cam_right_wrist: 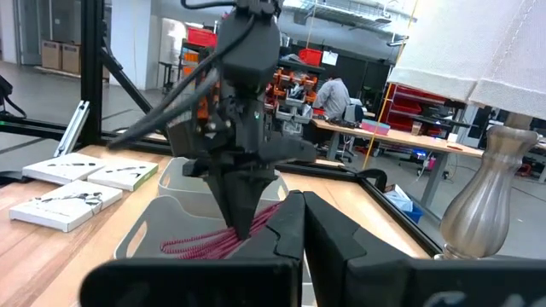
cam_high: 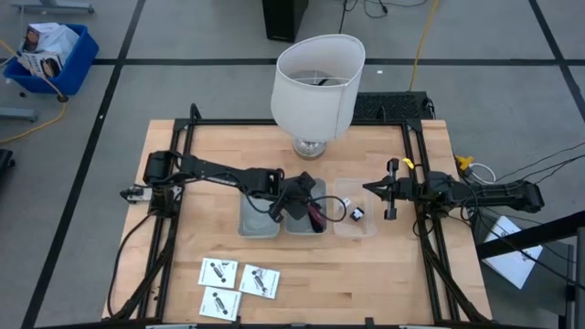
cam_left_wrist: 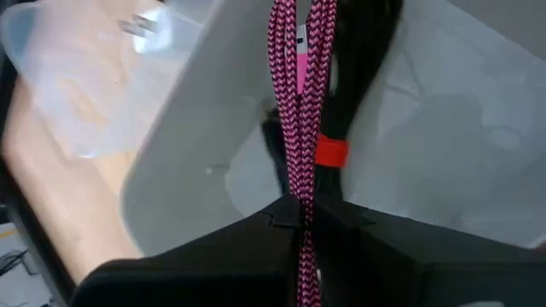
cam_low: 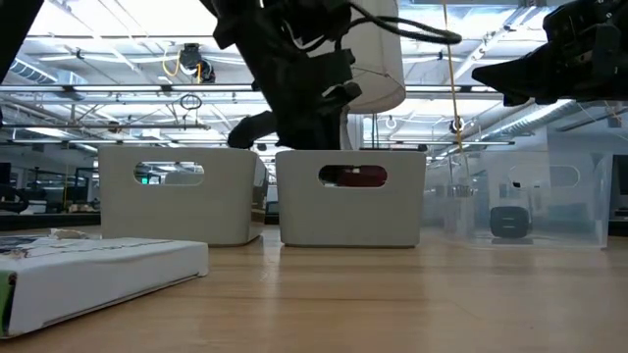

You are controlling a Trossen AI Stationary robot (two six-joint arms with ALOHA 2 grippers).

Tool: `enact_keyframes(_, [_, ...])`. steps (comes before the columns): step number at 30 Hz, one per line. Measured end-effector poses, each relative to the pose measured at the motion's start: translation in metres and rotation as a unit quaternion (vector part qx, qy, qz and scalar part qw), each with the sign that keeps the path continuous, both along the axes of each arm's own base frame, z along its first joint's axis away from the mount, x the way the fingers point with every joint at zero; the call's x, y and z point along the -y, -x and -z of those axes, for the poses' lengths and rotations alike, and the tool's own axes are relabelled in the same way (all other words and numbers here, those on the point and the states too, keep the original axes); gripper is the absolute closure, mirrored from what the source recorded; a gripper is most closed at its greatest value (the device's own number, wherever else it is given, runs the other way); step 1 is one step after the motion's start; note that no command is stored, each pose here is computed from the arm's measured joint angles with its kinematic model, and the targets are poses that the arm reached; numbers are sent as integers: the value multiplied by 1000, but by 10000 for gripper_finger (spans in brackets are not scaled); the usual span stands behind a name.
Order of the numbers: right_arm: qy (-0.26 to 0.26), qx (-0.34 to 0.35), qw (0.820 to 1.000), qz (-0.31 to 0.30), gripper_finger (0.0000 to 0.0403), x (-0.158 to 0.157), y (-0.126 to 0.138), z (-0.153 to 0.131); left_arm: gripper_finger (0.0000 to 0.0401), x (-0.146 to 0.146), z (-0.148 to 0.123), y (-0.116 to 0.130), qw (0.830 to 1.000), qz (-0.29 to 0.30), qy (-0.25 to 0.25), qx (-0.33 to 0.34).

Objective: Pick and place items into bin
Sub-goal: Put the black pink charger cable into the right gray bin, then put the top right card reader box into the left gray bin

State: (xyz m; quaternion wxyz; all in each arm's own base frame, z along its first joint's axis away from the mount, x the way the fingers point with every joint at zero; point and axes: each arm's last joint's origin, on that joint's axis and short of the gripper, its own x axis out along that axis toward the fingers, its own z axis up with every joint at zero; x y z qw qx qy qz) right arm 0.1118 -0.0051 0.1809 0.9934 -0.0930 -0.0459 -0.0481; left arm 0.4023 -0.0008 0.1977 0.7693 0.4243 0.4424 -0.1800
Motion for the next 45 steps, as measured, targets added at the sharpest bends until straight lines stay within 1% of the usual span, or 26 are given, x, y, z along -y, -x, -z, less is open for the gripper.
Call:
enact_keyframes(4, [0,0,1000,0,403,0,0,0,383,1,0,-1,1000,4,2,13])
enact_keyframes(9, [0,0,1000,0,403,0,0,0,385,-1,2,-1,1000,9,13,14])
enact_keyframes(12, [0,0,1000,0,403,0,0,0,381,-3,2,-1,1000,8,23,14])
enact_keyframes(18, [0,0,1000,0,403,0,0,0,387,-5,2,-1,999,0,33,14])
enact_keyframes(22, [0,0,1000,0,403,0,0,0,374,-3,2,-1,999,11,51,15])
enact_keyframes(31, [0,0,1000,0,403,0,0,0,376,-3,2,-1,998,3,56,14])
enact_keyframes(34, [0,0,1000,0,403,0,0,0,365,-3,2,-1,998,-2,60,16])
enact_keyframes(40, [0,0,1000,0,403,0,0,0,327,-3,2,-1,998,-5,63,16])
enact_keyframes(45, [0,0,1000,0,403,0,0,0,317,-3,2,-2,998,-7,63,20])
